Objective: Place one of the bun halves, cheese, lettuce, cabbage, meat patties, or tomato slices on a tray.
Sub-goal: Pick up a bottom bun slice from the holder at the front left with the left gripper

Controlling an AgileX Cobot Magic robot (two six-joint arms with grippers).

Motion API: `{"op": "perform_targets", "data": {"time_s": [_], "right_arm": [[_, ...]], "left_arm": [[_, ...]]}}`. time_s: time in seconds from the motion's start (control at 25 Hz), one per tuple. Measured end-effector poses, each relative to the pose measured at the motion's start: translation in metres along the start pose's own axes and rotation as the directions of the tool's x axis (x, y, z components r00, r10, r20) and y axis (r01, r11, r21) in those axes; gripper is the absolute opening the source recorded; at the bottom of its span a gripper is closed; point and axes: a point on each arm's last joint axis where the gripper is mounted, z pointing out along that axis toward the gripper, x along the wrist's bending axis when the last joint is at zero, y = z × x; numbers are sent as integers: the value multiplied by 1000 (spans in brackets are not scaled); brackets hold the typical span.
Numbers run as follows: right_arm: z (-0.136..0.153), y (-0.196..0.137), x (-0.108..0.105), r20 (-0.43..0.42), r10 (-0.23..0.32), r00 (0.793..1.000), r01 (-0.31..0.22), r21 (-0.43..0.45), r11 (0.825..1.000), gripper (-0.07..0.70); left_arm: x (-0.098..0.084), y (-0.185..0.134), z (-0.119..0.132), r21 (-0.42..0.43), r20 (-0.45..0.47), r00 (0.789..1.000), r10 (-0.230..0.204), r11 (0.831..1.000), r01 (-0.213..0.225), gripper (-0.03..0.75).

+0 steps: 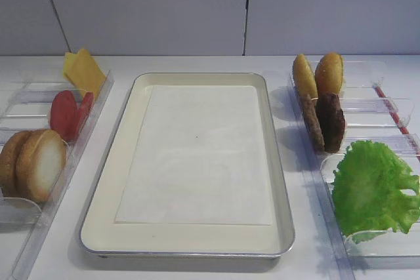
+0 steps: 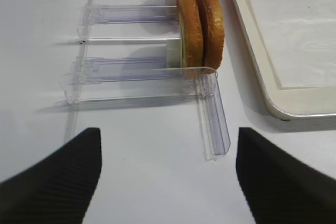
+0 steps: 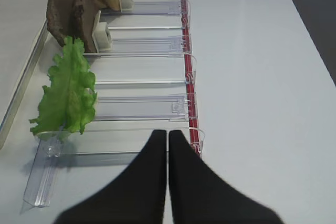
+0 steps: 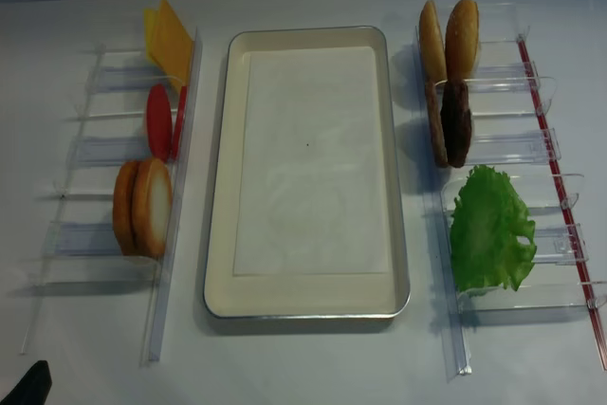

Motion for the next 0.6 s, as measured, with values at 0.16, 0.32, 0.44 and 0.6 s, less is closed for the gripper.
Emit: {"op": "perform_targets", "data": {"time_s": [0.16,0.32,0.44,0.6], "right_arm": [[0,0,0,0,0,1000,0,0,1000,38],[0,0,0,0,0,1000,0,0,1000,38],[0,0,0,0,0,1000,0,0,1000,38],[0,0,0,-2,1,1000,-1,0,1000,38]], "left_arm": [[0,0,0,0,0,1000,0,1000,0,493],[0,0,0,0,0,1000,0,1000,0,493],[0,0,0,0,0,1000,0,1000,0,493],[0,0,0,0,0,1000,0,1000,0,493]]}}
